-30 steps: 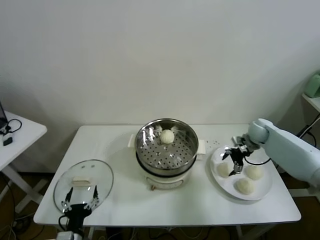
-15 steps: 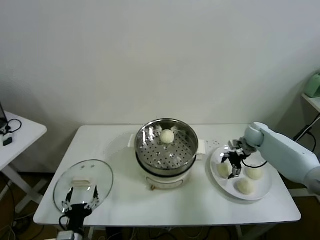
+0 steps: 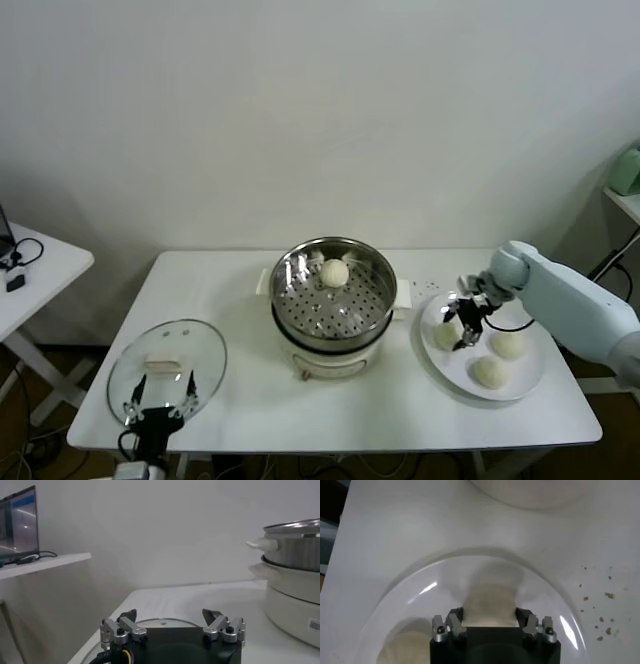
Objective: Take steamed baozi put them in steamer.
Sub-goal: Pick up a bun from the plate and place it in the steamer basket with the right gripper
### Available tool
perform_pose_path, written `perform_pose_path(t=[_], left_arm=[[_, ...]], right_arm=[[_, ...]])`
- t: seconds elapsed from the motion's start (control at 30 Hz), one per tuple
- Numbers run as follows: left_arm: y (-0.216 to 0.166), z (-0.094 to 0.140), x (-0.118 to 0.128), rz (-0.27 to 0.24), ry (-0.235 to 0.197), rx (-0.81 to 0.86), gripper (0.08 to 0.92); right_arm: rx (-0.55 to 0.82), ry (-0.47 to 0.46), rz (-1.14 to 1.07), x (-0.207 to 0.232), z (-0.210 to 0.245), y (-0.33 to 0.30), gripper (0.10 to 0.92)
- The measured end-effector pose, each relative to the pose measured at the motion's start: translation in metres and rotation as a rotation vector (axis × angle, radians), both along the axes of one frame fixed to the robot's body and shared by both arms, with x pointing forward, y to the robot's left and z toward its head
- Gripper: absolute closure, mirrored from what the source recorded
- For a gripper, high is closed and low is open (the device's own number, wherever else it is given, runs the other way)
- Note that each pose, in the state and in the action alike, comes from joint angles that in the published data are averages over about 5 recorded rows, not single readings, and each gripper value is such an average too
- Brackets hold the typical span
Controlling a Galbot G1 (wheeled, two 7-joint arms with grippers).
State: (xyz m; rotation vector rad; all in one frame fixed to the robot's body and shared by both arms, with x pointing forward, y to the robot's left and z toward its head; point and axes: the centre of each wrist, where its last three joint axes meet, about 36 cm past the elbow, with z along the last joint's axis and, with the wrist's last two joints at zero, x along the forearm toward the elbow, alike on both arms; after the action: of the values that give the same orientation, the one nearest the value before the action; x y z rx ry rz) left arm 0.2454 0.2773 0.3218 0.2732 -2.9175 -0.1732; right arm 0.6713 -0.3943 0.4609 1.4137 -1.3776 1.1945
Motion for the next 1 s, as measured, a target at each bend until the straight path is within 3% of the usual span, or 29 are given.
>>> perform_pose_path(t=[0.23, 0.67, 1.0], left_arm=[[-0.002, 0.005, 0.002, 0.000, -0.015, -0.003, 0.177], [-0.010, 0.011, 0.007, -0.029, -0.039, -0.013, 0.177], [-0.017, 0.016, 0.004, -0.051, -0.057, -0.018, 0.177]], right_arm=[[0.052, -0.035, -0.054, 0.011, 0.051, -0.005, 0.335], [0.183, -0.110, -0.057, 0.039, 0.204, 0.043, 0.335], [0.243, -0.102, -0.006, 0.055, 0.240, 0.139, 0.335]])
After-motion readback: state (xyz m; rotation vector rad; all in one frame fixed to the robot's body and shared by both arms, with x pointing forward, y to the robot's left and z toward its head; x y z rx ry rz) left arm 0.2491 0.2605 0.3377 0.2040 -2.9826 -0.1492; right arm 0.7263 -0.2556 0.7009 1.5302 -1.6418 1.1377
